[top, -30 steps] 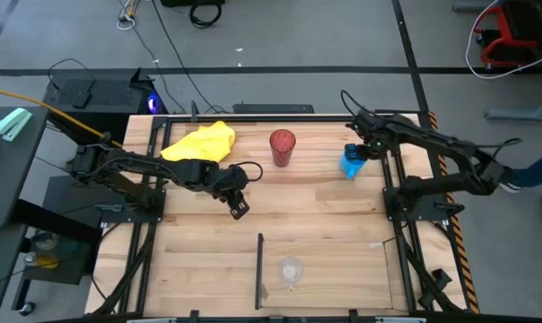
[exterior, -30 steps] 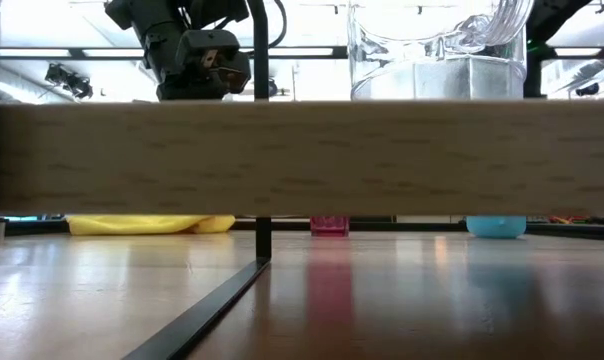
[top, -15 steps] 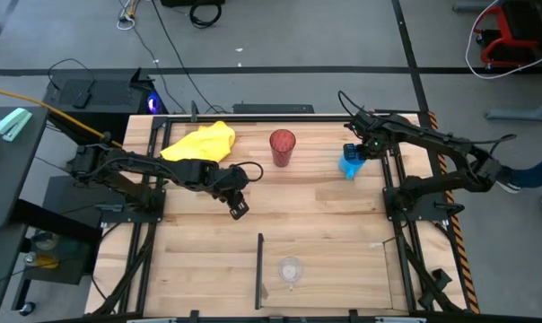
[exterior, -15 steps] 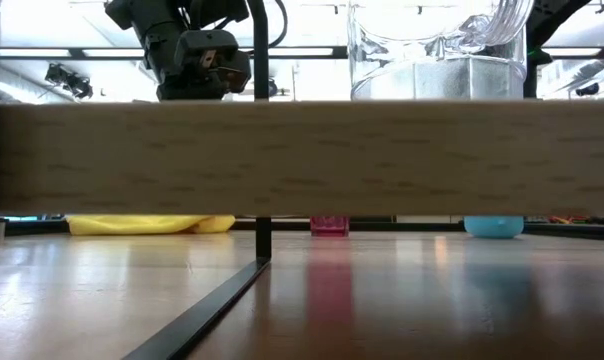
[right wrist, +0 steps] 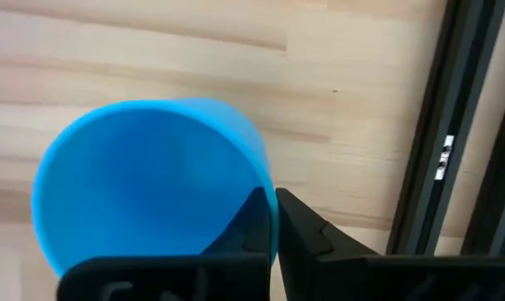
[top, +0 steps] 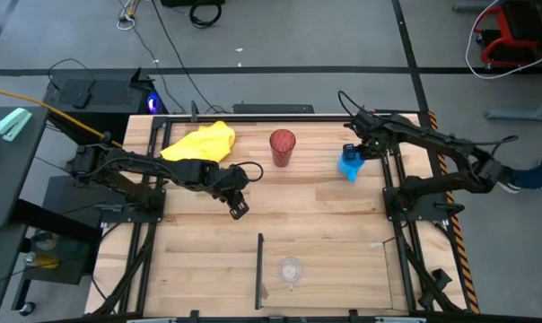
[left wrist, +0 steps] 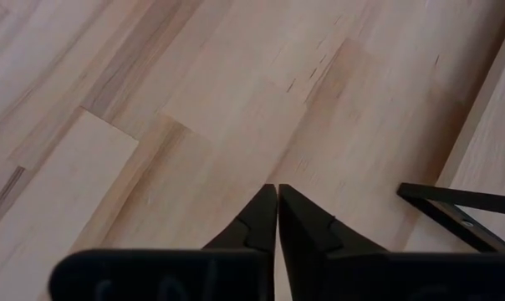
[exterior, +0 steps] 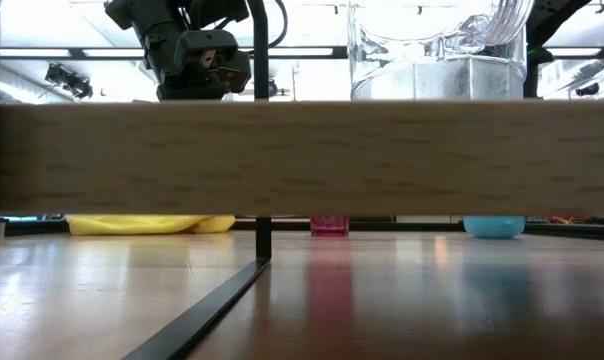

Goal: Stack small to large cups/mugs on shelf
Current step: Put the blue mug on the shelf

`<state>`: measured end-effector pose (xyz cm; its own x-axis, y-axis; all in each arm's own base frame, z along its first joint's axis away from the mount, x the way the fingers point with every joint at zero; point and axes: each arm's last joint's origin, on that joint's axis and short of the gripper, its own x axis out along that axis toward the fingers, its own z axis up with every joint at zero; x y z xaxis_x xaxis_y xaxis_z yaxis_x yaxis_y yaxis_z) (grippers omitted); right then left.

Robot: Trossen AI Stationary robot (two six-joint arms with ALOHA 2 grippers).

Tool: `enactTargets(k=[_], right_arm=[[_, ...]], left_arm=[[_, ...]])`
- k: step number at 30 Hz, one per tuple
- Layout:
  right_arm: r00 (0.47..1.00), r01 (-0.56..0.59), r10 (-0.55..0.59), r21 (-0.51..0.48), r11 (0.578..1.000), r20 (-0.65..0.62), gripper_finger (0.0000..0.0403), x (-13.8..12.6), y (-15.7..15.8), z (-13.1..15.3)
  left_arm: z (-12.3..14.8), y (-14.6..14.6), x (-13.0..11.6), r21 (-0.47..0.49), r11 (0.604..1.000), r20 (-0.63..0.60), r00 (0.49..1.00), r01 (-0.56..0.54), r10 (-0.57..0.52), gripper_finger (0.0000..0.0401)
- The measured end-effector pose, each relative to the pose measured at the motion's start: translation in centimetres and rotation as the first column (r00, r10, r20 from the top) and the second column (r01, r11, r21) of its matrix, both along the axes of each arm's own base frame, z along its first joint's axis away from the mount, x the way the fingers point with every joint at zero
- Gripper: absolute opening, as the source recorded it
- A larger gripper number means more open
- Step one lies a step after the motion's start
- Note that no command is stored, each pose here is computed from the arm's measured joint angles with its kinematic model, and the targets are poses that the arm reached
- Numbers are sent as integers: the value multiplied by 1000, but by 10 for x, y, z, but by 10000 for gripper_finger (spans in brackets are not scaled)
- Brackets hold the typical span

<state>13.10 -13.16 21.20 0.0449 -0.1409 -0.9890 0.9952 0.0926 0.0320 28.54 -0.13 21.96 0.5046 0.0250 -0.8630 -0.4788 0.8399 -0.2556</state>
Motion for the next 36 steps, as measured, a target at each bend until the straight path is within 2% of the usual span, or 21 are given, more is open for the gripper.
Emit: enactTargets(k=[6,13,21,26,30,36], right_arm=[[999,-41,42,-18,999,35,5,1,13,16],[988,-125,129,-53,991,88,5,6,37,56],[967,-155,166,-73,985,195,5,15,79,108],[944,-157,171,-72,985,281,5,20,111,131],[929,-175,178,-38,984,323,5,25,141,137],[940,-191,175,26,981,294,5,36,184,128]], left_arm=[[0,0,0,-1,1000,0,1000,-2,2,17],[0,0,0,-1,1000,0,1000,-2,2,24],[0,0,0,-1,1000,0,1000,-1,1,13],[0,0,0,3,1000,0,1000,4,-4,17],[0,0,0,13,1000,0,1000,20,-20,24],[0,0,0,13,1000,-1,1000,21,-21,25]])
